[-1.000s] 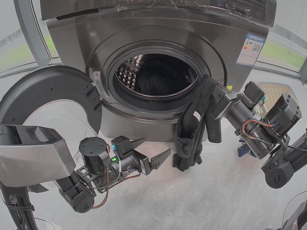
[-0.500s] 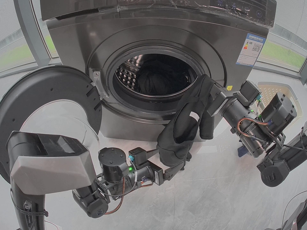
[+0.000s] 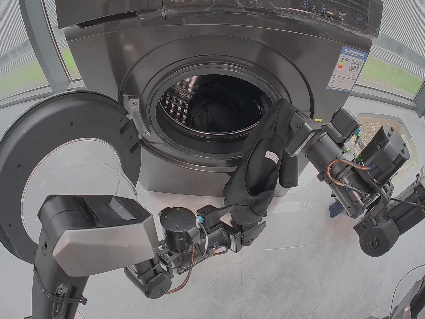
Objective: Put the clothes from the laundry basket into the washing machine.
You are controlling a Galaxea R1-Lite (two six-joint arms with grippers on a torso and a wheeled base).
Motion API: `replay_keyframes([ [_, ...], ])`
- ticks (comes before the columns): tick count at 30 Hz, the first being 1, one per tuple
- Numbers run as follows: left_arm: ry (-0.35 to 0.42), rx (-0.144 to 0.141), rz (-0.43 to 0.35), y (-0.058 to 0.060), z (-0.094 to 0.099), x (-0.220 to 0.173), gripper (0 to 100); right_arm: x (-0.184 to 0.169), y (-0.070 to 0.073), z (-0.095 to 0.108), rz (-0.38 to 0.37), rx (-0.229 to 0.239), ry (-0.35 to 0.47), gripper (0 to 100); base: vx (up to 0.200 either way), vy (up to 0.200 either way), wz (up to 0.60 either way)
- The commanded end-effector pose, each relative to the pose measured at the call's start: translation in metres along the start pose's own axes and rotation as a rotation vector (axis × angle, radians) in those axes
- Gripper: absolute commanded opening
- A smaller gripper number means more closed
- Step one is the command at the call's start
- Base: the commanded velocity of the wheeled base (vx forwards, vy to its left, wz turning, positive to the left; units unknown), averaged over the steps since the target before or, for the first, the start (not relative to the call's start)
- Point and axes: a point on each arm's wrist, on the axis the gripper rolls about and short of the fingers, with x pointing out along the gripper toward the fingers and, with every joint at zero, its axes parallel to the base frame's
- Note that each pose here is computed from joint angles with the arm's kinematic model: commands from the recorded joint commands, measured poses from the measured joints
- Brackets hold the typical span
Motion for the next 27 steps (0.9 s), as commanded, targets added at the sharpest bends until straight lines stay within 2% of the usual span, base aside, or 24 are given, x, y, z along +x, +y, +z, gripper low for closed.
replay_keyframes([
  [1,-0.019,-0.006,0.005,0.003,-0.012,0.018,100,0.002,0.0,0.0,0.001,0.002,-0.006,0,0.0,0.0,0.0],
  [7,-0.035,-0.004,-0.02,-0.002,-0.022,0.034,100,0.002,0.0,0.0,0.001,0.004,-0.004,0,0.0,0.0,0.0],
  [12,-0.065,0.0,-0.025,0.0,-0.03,0.051,100,0.002,0.0,0.0,0.001,0.005,-0.004,0,0.0,0.0,0.0],
  [17,-0.097,0.004,0.022,0.006,-0.036,0.062,100,0.001,0.001,-0.001,0.003,0.007,0.001,0,0.0,0.0,0.0],
  [27,-0.191,0.003,0.114,0.013,-0.024,0.077,100,0.001,0.002,-0.004,0.008,0.014,0.009,0,0.0,0.0,0.0],
])
